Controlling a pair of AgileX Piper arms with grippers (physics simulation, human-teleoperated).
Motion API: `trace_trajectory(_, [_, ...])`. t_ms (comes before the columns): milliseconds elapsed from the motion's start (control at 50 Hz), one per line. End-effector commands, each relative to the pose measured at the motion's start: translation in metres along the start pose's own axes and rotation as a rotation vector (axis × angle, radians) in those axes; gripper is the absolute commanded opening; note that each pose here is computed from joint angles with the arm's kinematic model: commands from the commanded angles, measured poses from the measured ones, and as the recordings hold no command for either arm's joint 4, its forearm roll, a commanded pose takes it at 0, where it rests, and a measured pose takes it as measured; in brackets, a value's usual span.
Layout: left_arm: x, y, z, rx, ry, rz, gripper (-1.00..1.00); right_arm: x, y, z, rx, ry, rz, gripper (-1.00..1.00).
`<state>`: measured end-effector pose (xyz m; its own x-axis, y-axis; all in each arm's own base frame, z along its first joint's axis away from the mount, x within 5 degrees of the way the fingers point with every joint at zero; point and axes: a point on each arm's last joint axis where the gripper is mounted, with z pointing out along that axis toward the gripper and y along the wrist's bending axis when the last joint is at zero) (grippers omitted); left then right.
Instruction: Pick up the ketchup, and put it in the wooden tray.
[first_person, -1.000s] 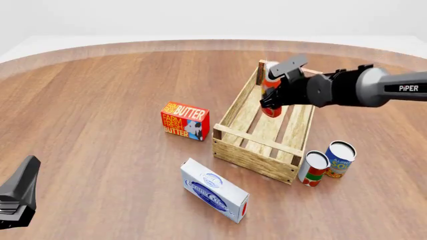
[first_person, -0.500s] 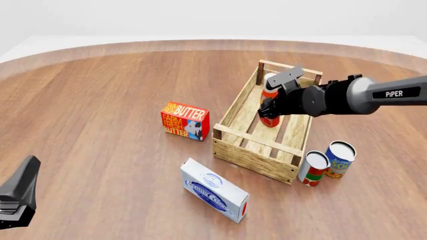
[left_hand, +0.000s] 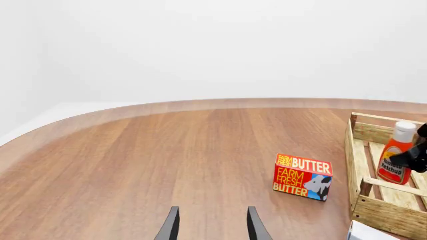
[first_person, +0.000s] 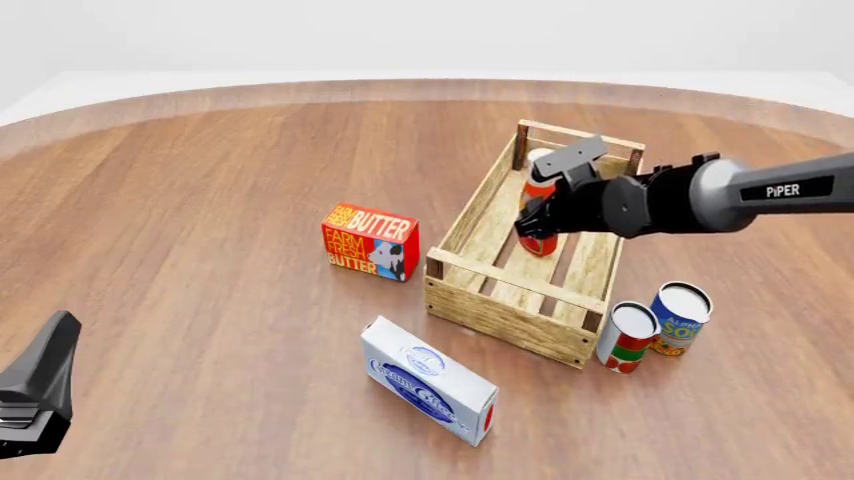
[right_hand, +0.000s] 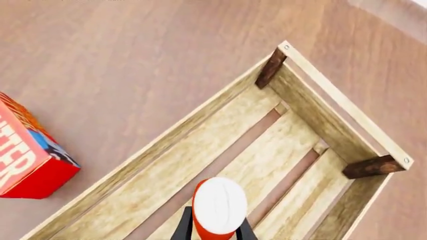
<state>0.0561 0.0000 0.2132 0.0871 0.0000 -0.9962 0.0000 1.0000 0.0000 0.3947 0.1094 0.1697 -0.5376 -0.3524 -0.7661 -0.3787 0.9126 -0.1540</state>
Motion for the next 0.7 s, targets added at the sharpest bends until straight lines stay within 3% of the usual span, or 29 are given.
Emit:
trace_trajectory(20, [0.000, 0.000, 0.000, 0.000, 0.000, 0.000, 1.00, 0.009, -0.001, 0.006, 0.000, 0.022, -0.009, 1.00])
trace_trajectory(700, [0.000, 0.000, 0.000, 0.000, 0.000, 0.000, 1.00, -0.018, -0.010, -0.041, 0.024, -0.055, -0.036, 1.00])
